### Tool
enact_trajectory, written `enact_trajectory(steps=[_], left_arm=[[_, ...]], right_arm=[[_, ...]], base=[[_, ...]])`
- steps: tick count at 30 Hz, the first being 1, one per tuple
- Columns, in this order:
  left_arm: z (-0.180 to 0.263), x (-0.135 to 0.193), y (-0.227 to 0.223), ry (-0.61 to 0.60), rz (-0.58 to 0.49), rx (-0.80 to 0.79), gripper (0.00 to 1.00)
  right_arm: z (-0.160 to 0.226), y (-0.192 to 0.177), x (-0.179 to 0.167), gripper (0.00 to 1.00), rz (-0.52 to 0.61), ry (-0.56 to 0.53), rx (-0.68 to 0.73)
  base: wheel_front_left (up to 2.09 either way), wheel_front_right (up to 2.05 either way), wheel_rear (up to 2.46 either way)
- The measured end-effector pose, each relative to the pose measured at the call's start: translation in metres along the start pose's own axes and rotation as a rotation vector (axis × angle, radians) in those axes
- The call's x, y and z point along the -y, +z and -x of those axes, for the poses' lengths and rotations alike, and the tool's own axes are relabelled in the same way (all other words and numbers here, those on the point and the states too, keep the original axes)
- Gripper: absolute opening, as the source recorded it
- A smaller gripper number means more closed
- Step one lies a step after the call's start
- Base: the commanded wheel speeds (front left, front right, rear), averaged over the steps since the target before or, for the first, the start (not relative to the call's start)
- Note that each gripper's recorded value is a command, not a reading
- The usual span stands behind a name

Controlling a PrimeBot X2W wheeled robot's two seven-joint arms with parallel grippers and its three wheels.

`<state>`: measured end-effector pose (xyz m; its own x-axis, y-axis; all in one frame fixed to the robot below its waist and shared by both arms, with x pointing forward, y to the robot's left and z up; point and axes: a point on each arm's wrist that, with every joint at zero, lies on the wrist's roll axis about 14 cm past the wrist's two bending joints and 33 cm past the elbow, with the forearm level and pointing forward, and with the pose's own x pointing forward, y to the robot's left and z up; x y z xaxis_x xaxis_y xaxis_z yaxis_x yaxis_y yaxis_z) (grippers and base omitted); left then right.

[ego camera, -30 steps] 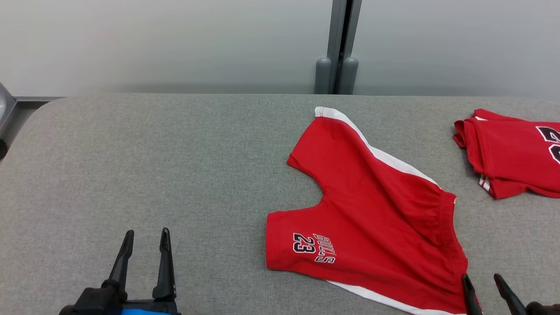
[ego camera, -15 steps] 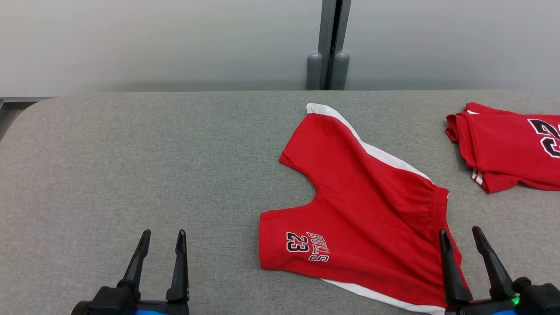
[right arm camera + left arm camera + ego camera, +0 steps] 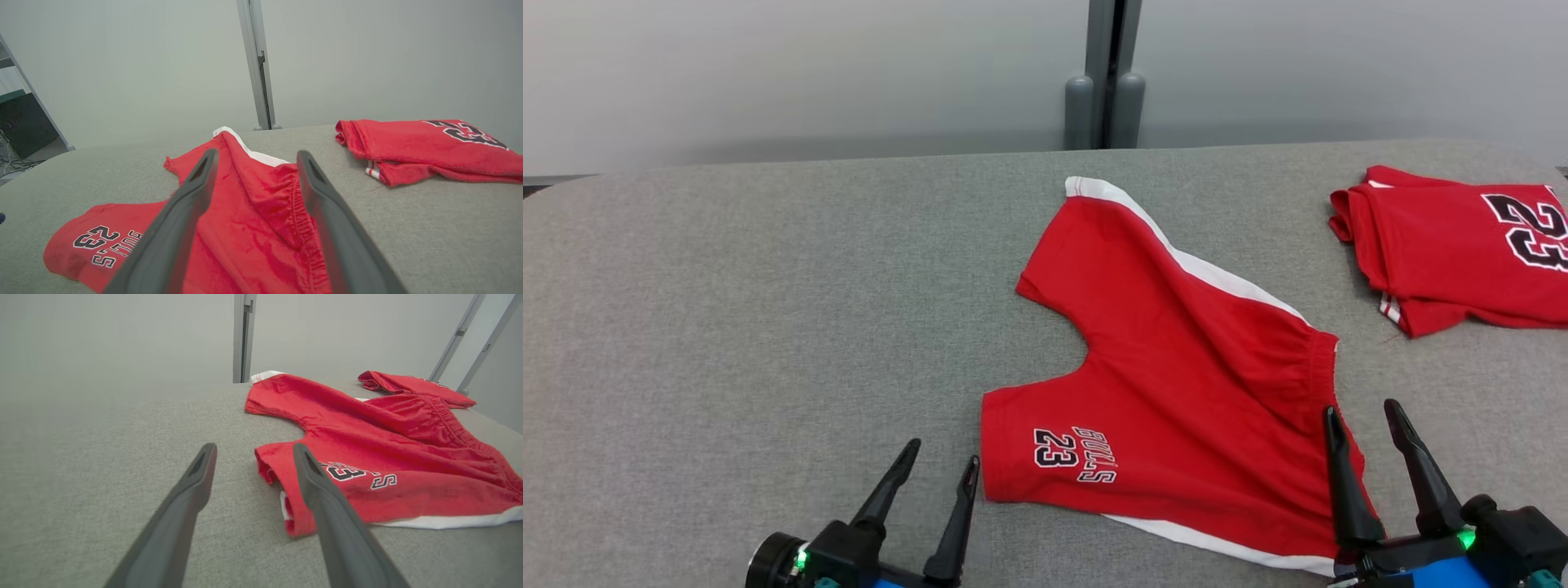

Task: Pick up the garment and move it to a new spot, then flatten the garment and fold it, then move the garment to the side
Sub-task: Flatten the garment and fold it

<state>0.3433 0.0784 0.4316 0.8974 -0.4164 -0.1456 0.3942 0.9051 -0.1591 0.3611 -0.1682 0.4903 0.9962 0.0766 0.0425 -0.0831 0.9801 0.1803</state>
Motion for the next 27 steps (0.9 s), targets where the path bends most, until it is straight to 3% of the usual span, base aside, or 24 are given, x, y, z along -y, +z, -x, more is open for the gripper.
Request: enact_trajectory(steps=[5, 13, 20, 21, 23, 24, 27], left_arm=[[-0.011, 0.022, -0.019, -0.095, 0.008, -0.068, 1.0], [-0.012, 0.032, -0.06, -0.141, 0.046, -0.207, 1.0], [-0.03, 0.041, -0.051, -0.18, 0.051, -0.179, 1.0], [-0.031, 0.043, -0.05, -0.183, 0.058, -0.176, 0.58], [-0.034, 0.046, -0.045, -0.195, 0.059, -0.159, 0.14], [-0.036, 0.047, -0.04, -0.198, 0.058, -0.145, 0.0], [-0.037, 0.049, -0.026, -0.2, 0.061, -0.099, 0.0]], right_arm=[[0.002, -0.001, 0.009, 1.0, 0.003, -0.031, -0.004], [0.009, -0.005, 0.023, 1.0, 0.003, -0.077, -0.019], [0.008, -0.004, 0.027, 1.0, 0.004, -0.091, -0.019], [0.008, -0.005, 0.027, 1.0, 0.005, -0.092, -0.02], [0.007, -0.005, 0.027, 1.0, 0.004, -0.091, -0.019], [0.007, -0.005, 0.026, 1.0, 0.004, -0.089, -0.019], [0.007, -0.005, 0.023, 1.0, 0.0, -0.077, -0.02]], base=[[0.0, 0.0, 0.0], [0.0, 0.0, 0.0], [0.0, 0.0, 0.0], [0.0, 0.0, 0.0], [0.0, 0.0, 0.0], [0.0, 0.0, 0.0], [0.0, 0.0, 0.0]])
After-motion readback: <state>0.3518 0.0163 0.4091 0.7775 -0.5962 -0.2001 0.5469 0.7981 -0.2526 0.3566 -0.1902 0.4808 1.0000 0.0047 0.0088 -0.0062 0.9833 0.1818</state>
